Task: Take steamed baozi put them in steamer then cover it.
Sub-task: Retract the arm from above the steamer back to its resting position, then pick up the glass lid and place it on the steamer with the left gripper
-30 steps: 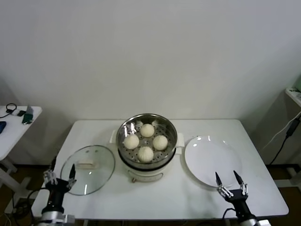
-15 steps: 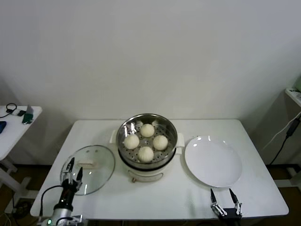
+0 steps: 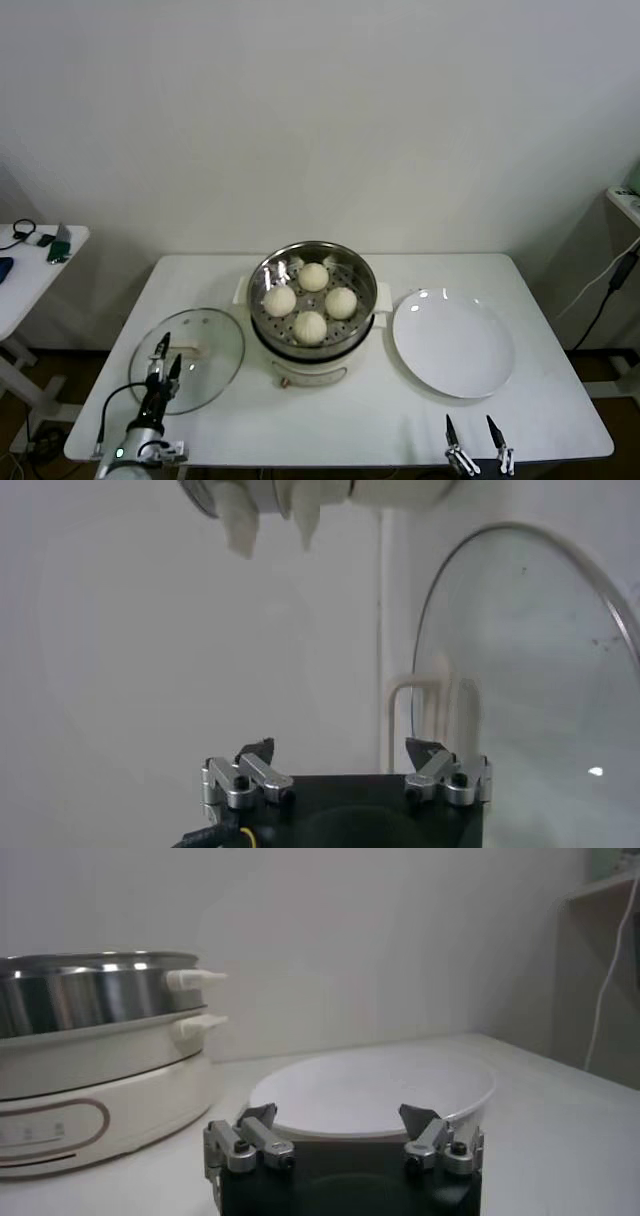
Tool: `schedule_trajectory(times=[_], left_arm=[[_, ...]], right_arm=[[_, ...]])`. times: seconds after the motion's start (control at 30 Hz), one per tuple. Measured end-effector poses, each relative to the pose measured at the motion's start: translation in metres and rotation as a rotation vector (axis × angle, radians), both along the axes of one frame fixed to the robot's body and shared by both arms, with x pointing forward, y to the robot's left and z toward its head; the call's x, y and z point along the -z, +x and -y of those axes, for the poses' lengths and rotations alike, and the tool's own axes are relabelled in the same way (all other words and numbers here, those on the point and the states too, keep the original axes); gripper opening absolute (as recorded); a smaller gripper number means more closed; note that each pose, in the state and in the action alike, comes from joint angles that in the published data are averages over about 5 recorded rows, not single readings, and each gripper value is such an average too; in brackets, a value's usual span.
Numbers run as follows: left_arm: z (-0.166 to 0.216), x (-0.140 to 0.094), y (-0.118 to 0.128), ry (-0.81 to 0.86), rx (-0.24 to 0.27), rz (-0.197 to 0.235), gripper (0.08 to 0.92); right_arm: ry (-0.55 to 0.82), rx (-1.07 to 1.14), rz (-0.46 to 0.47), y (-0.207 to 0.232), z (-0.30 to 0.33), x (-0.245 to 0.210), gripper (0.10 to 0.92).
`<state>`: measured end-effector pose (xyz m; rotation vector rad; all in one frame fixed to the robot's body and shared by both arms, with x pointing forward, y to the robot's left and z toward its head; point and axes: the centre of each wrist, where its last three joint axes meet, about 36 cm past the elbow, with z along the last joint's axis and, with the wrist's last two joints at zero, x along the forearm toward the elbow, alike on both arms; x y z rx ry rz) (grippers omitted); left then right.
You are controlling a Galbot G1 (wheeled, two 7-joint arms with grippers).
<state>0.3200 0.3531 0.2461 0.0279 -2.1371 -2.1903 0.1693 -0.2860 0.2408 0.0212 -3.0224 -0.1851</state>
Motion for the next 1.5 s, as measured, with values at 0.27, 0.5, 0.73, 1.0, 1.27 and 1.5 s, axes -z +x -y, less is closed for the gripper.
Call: schedule_trajectory(times=[0.27, 0.5, 0.73, 1.0, 1.27, 1.5], left_arm=[[-0.009, 0.003, 0.021, 0.012, -0.021, -0.008, 0.823], [-0.012, 0.010, 0.028, 0.006, -0.033, -0.022, 0.763], [-0.006, 0.018, 0.031, -0.006, -0.036, -0.033, 0.566], [-0.005, 0.020, 0.036, -0.003, -0.045, -0.032, 0.332], [-0.003, 0.019, 0.034, -0.012, -0.057, -0.028, 0.144], [-0.004, -0.005, 0.037, -0.024, -0.070, 0.010, 0.140]], right_arm=[[0.000, 0.007, 0.000, -0.008, -0.005, 0.002, 0.823], [0.002, 0.016, 0.004, -0.011, -0.011, 0.005, 0.823], [0.009, 0.017, 0.005, -0.012, -0.018, 0.007, 0.823], [0.019, 0.023, 0.000, -0.018, -0.024, 0.010, 0.823], [0.018, 0.033, 0.003, -0.019, -0.026, 0.011, 0.823], [0.003, 0.040, 0.002, -0.020, -0.024, 0.008, 0.823]])
